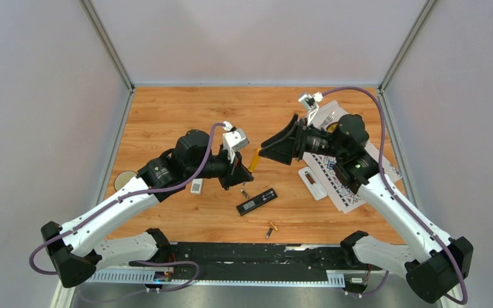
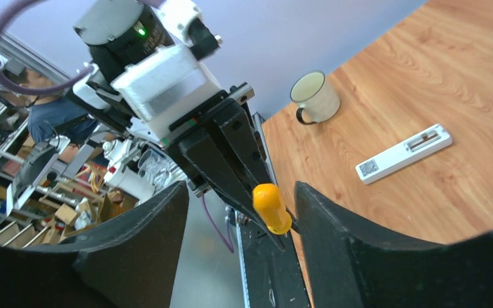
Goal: Unload the batteries from the remote control
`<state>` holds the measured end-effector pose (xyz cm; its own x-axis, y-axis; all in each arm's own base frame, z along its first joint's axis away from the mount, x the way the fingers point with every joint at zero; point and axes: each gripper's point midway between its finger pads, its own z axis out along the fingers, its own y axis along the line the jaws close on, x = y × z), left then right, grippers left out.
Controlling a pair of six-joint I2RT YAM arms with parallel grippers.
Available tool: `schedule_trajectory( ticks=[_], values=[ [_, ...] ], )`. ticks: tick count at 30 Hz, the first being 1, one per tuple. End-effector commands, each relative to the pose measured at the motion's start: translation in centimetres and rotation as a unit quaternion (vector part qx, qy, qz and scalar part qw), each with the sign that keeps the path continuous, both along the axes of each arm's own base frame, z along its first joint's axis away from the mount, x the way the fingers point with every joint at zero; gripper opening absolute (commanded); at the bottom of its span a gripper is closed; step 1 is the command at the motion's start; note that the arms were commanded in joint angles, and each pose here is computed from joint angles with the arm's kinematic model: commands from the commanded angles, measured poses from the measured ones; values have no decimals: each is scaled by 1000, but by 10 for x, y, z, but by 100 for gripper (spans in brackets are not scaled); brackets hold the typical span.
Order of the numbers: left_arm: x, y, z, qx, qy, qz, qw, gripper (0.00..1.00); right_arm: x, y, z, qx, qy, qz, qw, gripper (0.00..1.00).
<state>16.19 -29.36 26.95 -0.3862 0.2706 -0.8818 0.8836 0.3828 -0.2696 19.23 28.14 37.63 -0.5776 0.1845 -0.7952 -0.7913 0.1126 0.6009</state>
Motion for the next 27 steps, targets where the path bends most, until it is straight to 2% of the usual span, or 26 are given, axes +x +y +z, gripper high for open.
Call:
schedule_trajectory(
  ticks=[1,5,12,17,18,19,21,22,25,27],
  values=[
    [-7,-5,21,-25,-21,-34,999,0,-1,15,-8,-11,21,20,1000,63],
    [-7,-4,22,-21,-25,-34,999,0,9,19,-19,-23,40,6,999,51],
    [-5,-1,20,-13,-25,-26,999,0,6,19,-21,-45,24,-3,999,43],
    [-4,-2,16,-8,-19,-24,999,0,-4,27,-38,-64,47,25,997,31],
    [-3,-2,15,-6,-19,-23,1000,0,-4,28,-40,-68,47,22,996,29],
    [-3,-2,16,-6,-20,-23,1000,0,-4,28,-40,-75,37,18,996,21],
    [-2,-2,15,-4,-20,-21,1000,0,-7,28,-44,-86,40,16,995,15],
    [-2,-2,15,-6,-22,-21,1000,0,-7,27,-43,-86,37,15,995,7],
    [0,-1,17,-7,-27,-16,999,0,-8,27,-44,-90,40,14,995,0],
    [1,0,16,-4,-27,-14,1000,0,-4,26,-47,-95,45,1,994,0]
  ],
)
